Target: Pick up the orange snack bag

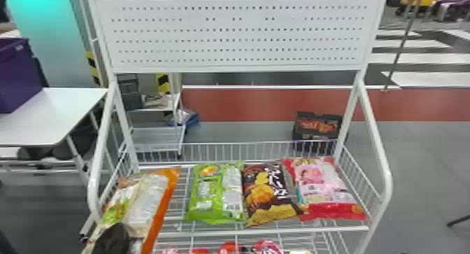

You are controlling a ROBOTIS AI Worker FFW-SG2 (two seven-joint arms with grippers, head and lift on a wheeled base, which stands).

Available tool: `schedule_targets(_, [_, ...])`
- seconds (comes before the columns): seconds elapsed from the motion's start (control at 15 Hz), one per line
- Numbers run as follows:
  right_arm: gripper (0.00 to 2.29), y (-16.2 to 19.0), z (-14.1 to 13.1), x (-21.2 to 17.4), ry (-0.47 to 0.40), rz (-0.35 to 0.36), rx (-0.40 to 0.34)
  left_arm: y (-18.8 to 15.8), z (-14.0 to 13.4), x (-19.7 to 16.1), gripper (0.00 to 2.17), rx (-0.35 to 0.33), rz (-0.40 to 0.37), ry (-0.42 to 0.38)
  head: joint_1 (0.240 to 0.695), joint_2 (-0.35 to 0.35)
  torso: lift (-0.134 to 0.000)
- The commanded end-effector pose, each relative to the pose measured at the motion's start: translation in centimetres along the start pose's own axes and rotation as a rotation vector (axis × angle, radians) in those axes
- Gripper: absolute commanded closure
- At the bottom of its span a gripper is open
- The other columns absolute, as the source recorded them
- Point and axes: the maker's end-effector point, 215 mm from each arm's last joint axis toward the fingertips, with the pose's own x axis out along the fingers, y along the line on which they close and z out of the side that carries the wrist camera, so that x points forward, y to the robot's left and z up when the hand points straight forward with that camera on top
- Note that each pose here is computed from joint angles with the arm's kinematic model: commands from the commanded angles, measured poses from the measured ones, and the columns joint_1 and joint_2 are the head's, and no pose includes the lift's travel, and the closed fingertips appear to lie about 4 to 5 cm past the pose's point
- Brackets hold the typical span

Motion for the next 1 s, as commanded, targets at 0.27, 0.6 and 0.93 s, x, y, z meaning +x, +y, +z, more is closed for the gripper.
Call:
schedule_targets(0.27, [0.19,0.2,-0.1,0.1,0.002,0.004,0.004,2.0,0.3,-3.8,1.44,-0.020,0.019,-0.032,0.499,0.000,0.000])
schedule_targets(0.6, [0.19,0.2,-0.1,0.0,0.002,0.001,0.006,1.4,0.6,-6.4,1.44,-0.013,-0.017,-0.047,0.499,0.000,0.000])
schedule_targets(0.93, [0.19,0.1,-0.3,0.0,0.005,0.002,0.004,1.3,0.9,-7.4,1.44,-0.014,-0.028,-0.054,0.499,0.000,0.000])
